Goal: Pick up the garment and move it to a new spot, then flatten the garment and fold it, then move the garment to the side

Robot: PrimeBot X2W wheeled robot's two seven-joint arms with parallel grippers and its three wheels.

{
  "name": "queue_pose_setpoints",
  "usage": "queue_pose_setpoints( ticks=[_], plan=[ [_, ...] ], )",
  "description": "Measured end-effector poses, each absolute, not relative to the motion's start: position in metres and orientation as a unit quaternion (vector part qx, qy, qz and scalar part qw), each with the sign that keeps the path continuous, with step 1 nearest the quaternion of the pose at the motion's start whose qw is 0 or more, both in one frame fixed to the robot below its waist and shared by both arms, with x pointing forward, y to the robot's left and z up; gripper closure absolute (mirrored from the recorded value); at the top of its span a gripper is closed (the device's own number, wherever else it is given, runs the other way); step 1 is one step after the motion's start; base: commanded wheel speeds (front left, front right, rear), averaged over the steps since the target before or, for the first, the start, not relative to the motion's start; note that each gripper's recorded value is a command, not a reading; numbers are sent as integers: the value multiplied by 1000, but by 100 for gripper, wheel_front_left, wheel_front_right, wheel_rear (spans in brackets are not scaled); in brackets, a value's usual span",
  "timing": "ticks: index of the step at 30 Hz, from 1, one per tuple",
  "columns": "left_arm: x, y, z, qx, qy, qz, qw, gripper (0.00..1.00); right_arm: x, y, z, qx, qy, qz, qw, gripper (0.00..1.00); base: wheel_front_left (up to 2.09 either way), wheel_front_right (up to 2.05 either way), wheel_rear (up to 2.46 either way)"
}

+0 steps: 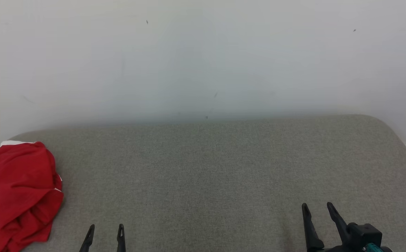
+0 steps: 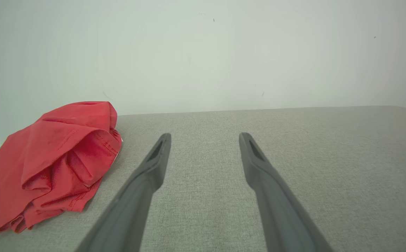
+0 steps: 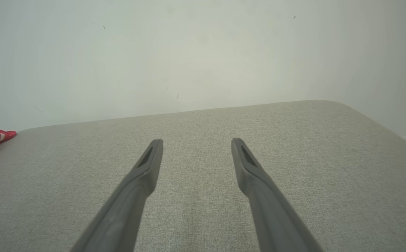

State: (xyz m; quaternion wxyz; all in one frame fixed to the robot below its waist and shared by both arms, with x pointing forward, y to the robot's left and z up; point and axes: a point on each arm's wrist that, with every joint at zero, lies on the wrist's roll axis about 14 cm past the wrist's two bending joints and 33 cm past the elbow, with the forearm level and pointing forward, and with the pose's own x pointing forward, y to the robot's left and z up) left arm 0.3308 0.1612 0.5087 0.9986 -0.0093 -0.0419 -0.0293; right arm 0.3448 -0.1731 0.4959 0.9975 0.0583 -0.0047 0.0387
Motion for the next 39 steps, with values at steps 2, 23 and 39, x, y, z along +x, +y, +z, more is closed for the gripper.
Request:
queue_pose_setpoints(
  ticks=[2, 23, 39],
  plan=[
    [330, 161, 510, -1, -45, -30, 999, 0, 344, -172, 497, 51, -7, 41, 998, 0, 0, 0, 0],
    [325, 170, 502, -43, -38, -11, 998, 0, 343, -165, 496, 25, -7, 54, 998, 0, 0, 0, 0],
    [278, 247, 488, -60, -33, 112, 991, 0, 357, -90, 489, 41, 12, 165, 985, 0, 0, 0, 0]
  ],
)
